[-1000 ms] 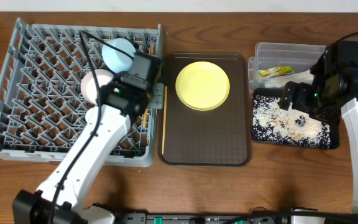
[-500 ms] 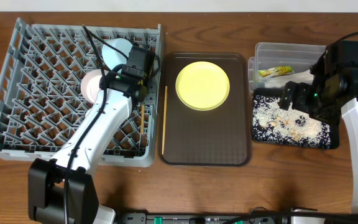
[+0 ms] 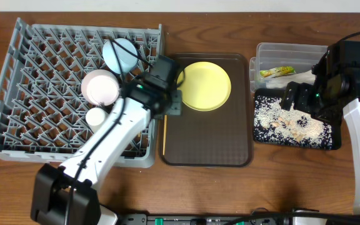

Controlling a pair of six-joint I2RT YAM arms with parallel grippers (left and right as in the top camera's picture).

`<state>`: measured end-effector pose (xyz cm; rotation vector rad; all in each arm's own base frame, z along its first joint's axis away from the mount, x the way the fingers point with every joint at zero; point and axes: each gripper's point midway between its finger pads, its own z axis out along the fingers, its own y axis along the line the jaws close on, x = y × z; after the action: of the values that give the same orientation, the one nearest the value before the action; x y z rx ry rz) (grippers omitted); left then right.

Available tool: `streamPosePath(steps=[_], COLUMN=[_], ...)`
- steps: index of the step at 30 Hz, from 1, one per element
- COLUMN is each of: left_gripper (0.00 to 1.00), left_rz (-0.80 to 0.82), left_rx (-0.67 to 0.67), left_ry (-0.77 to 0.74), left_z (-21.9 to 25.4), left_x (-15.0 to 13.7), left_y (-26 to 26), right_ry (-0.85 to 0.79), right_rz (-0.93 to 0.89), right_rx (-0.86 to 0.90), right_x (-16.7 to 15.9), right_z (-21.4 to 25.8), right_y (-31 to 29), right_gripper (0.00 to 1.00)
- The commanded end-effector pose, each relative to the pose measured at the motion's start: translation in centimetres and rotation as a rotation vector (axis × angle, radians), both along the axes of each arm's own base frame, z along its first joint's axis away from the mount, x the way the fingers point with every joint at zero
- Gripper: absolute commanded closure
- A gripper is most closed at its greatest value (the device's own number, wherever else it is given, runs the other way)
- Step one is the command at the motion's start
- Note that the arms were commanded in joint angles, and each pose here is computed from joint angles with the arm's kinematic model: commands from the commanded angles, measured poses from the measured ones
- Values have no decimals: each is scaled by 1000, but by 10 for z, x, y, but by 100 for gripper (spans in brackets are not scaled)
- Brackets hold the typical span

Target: Sort waste into correct bins and load items into the dishwasher

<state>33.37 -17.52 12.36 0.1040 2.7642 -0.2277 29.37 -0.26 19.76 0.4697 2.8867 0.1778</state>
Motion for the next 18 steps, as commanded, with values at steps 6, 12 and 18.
streamPosePath(steps=[6,12,18], left_gripper=[45,45,45], left_rz=[161,180,198], left_rx=[133,171,234], left_ry=[90,140,154], left_z=[-55,-91,-110], left_x=[-10,-7,-6], left_y=[-5,-5,3], right_ry=[-3,-2,-1], right_rz=[5,5,5], right_rx=[-8,-8,-8], right_x=[0,0,-1], right_z=[1,1,1], right_y=[-3,-3,-3], right_gripper=[1,1,1])
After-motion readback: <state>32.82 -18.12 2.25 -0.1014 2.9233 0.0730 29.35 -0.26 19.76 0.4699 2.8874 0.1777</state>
